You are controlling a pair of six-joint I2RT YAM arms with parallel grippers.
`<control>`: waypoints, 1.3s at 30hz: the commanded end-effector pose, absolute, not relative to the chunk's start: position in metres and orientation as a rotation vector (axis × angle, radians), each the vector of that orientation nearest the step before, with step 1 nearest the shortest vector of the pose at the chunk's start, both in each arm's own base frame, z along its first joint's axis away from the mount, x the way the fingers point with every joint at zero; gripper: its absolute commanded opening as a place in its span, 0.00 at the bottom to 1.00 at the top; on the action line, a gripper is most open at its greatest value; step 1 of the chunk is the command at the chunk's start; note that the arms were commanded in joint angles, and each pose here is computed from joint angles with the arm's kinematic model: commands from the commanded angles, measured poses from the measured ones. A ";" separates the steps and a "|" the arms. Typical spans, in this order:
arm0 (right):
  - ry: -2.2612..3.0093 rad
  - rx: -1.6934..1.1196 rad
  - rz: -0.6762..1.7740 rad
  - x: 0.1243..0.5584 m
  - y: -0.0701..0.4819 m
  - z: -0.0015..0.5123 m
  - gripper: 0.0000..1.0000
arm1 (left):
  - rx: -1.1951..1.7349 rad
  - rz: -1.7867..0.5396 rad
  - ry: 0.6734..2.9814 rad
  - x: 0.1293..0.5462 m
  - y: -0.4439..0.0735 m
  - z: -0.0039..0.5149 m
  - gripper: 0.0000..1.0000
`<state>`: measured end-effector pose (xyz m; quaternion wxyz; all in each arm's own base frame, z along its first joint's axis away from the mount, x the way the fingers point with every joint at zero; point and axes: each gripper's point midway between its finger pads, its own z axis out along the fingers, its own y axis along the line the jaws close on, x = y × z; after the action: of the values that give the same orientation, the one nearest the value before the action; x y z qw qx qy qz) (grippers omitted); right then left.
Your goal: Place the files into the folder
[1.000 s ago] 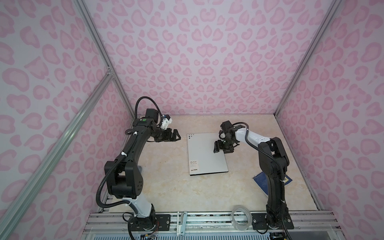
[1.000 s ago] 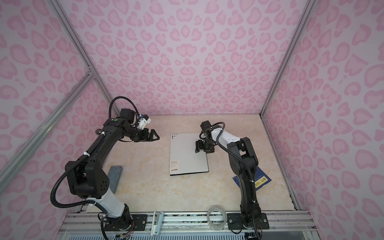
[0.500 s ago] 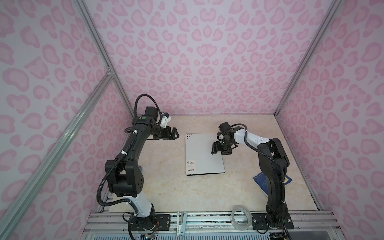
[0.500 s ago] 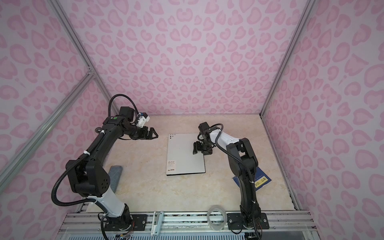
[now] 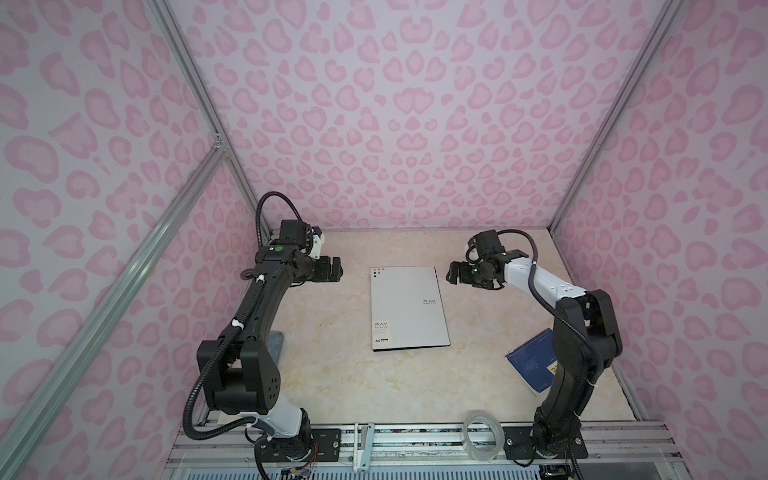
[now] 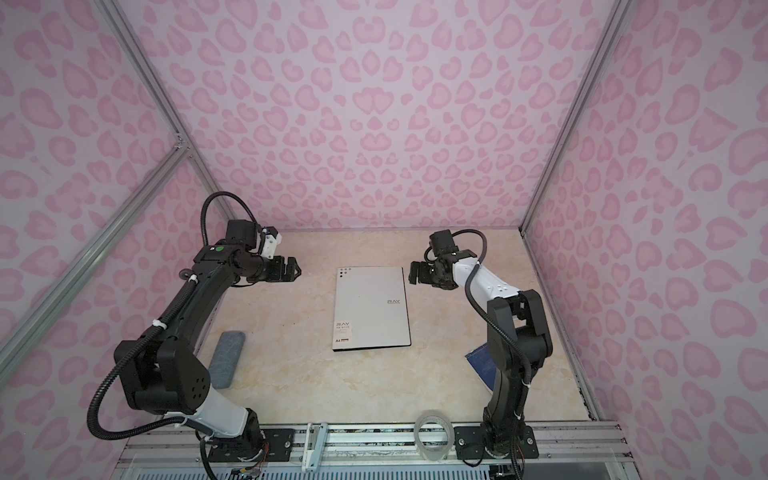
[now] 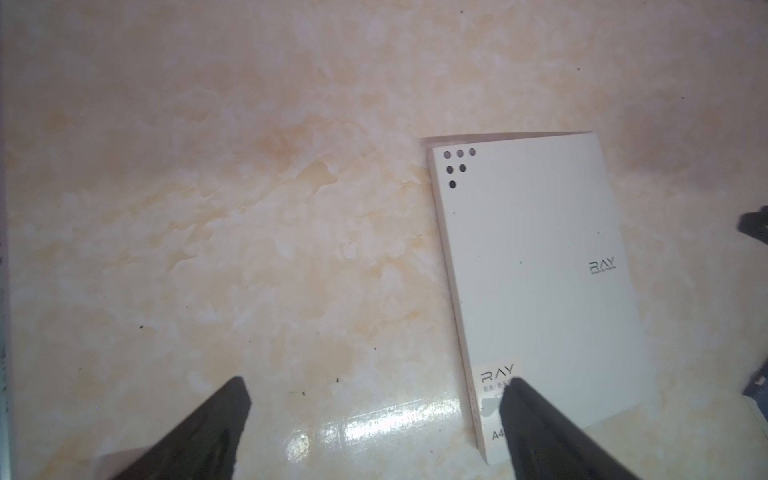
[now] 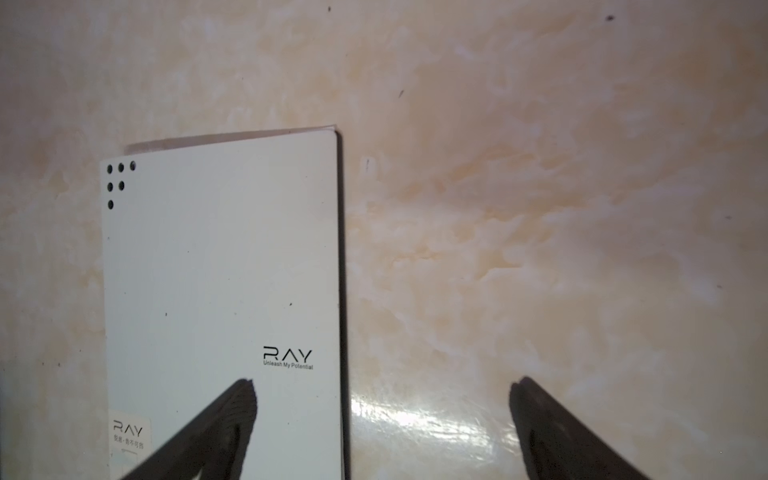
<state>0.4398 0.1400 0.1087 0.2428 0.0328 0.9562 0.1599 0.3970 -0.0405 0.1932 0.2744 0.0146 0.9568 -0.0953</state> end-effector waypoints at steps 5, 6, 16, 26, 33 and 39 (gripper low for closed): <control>2.128 0.134 0.361 0.467 0.089 0.165 0.98 | -0.257 -0.057 2.280 0.412 0.017 0.191 0.98; 2.086 0.085 0.329 0.466 0.087 0.169 0.98 | -0.278 -0.051 2.232 0.411 0.023 0.190 0.98; 1.928 0.039 -0.003 0.440 0.037 0.171 0.98 | -0.248 0.056 2.025 0.388 0.042 0.150 0.98; 1.834 0.086 -0.127 0.397 -0.001 0.157 0.99 | -0.236 0.000 1.902 0.388 0.036 0.127 0.98; 1.762 0.128 -0.173 0.368 -0.018 0.155 0.99 | -0.203 0.028 1.709 0.364 0.036 0.128 0.98; 1.743 0.160 -0.165 0.365 -0.030 0.134 0.99 | -0.185 0.027 1.730 0.369 0.033 0.124 0.98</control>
<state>0.3599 -0.0246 0.1177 0.5972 0.0554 0.7964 -0.0773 0.3588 0.0325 0.0959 0.6026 -0.0864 0.7933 0.0094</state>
